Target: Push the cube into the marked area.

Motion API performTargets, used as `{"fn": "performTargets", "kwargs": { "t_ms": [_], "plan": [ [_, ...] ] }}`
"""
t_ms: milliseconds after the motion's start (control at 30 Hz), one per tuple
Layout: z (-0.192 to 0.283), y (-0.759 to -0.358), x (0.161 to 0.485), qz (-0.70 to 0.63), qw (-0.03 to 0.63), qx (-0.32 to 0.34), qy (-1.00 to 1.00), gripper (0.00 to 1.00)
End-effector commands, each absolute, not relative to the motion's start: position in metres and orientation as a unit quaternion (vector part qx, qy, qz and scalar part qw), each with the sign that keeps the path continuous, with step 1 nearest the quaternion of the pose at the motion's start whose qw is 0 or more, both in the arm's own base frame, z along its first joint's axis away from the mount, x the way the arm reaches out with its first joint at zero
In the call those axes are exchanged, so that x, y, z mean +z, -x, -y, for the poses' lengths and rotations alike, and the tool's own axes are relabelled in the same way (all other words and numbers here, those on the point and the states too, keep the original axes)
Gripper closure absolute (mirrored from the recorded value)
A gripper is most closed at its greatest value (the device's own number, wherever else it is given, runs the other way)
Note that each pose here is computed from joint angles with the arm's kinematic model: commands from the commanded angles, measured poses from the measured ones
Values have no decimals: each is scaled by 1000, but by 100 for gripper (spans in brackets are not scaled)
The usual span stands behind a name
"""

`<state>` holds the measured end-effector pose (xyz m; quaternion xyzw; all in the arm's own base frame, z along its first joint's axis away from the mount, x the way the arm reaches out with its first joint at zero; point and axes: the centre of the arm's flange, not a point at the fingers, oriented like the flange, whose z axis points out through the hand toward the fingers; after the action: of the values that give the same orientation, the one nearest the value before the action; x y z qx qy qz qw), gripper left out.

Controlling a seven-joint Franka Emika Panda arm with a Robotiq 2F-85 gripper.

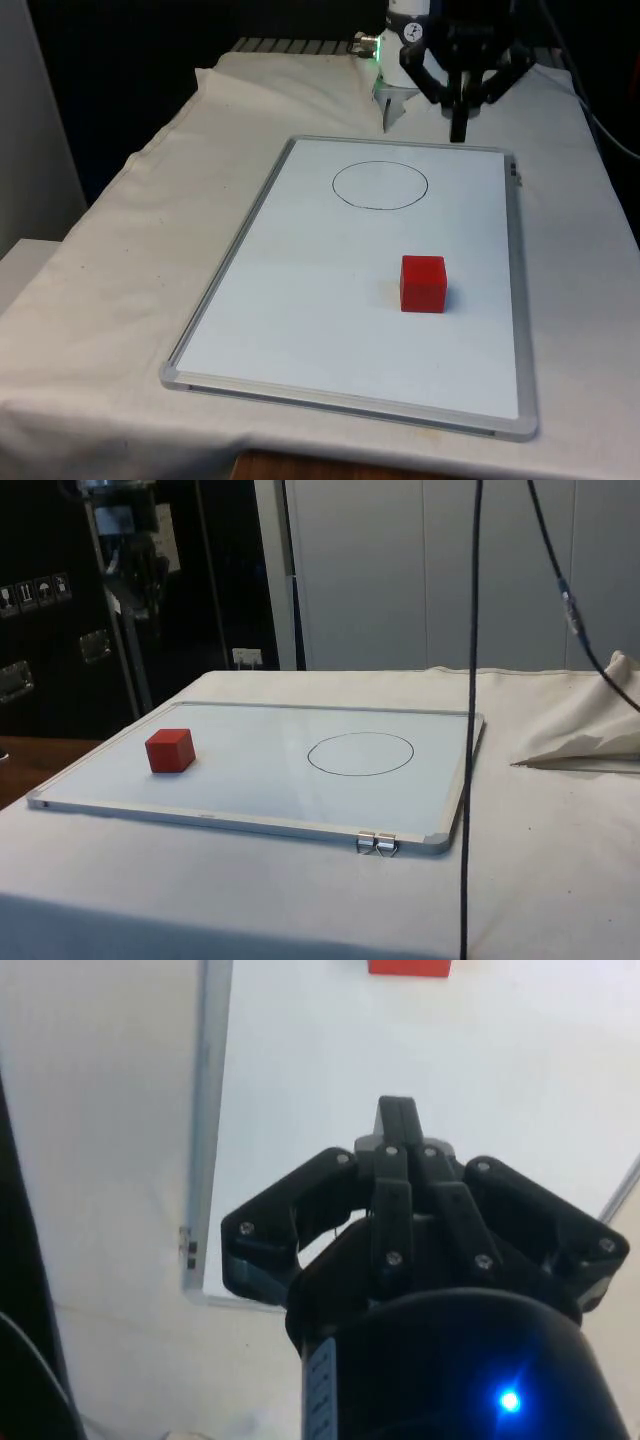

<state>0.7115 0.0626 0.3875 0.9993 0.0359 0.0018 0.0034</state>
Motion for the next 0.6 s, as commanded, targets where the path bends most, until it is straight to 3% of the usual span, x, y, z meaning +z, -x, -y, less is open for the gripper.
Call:
{"fn": "performTargets", "kwargs": {
  "t_ms": [0, 400, 433, 567],
  "plan": [
    [-63, -716, 382, -35, 7, 2, -999, 100],
    [-61, -752, 332, -35, 8, 7, -999, 100],
    [-61, -747, 342, -35, 9, 8, -999, 100],
    [-59, -762, 317, -35, 8, 8, -999, 100]
  ]
}}
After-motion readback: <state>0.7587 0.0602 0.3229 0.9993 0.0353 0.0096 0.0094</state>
